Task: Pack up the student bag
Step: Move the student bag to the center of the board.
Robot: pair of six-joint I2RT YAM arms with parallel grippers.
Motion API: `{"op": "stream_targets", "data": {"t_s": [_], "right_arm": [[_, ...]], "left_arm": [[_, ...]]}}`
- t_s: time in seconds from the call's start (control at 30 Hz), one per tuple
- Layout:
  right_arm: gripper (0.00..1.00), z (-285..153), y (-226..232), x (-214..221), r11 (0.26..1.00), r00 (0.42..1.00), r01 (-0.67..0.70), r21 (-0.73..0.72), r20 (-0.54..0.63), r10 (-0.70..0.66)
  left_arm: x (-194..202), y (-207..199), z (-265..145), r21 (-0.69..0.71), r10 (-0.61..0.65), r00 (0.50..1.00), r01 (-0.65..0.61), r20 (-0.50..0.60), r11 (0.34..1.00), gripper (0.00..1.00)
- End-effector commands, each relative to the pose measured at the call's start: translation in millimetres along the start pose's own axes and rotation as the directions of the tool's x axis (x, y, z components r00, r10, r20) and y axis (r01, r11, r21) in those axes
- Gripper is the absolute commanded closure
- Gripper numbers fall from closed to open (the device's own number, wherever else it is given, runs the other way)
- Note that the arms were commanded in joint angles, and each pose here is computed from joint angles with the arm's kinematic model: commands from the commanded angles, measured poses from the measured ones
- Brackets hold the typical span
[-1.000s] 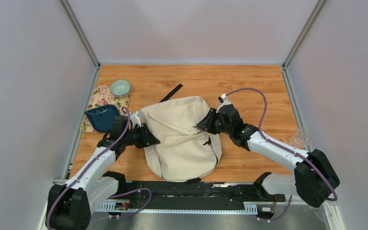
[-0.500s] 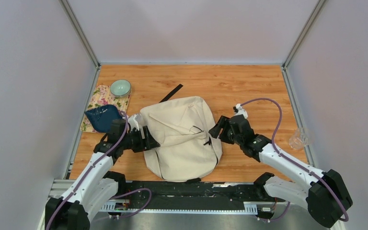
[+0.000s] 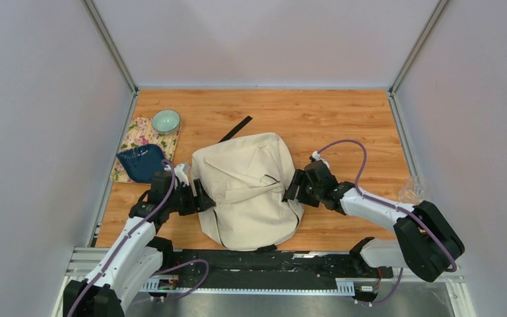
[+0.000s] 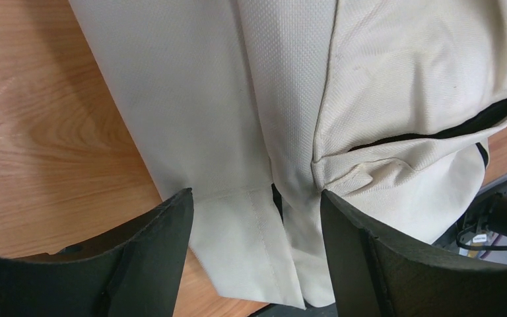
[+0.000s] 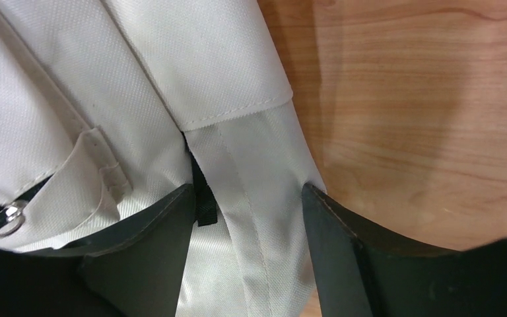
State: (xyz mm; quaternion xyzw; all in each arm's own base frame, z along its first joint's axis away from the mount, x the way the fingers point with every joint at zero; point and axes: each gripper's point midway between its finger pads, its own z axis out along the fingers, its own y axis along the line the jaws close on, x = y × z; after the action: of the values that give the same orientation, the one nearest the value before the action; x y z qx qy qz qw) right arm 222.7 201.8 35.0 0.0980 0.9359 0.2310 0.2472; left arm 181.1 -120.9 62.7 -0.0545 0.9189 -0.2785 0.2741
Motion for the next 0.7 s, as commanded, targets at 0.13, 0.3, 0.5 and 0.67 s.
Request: {"op": "stream_targets", "data": {"t_s": [0.13, 0.3, 0.5, 0.67], "right_arm": [[0.36, 5.5, 31.7, 11.9, 0.982, 0.996, -0.075, -0.17, -0.068, 0.065], [0.37, -4.7, 32.2, 7.3, 0.971, 0.992, -0.128, -0.203, -0.015, 0.127], [0.37, -21.3, 17.0, 4.4, 0.964, 0.977, -0.191, -0.183, 0.062, 0.205], [0.37, -36.8, 12.3, -9.2, 0.968, 0.968, -0.182, -0.17, 0.142, 0.207]], "left_arm": [[14.2, -28.6, 15.9, 0.232, -0.03, 0.998, 0.042, -0.053, 0.972, 0.22], [-5.6, -46.6, 27.1, 0.296, -0.035, 0.998, 0.051, -0.056, 0.954, 0.23], [-24.7, -82.3, 43.2, 0.357, 0.029, 0.996, 0.002, -0.081, 0.934, 0.23], [-45.9, -97.6, 54.1, 0.371, 0.045, 0.997, -0.018, -0.064, 0.928, 0.24]]}}
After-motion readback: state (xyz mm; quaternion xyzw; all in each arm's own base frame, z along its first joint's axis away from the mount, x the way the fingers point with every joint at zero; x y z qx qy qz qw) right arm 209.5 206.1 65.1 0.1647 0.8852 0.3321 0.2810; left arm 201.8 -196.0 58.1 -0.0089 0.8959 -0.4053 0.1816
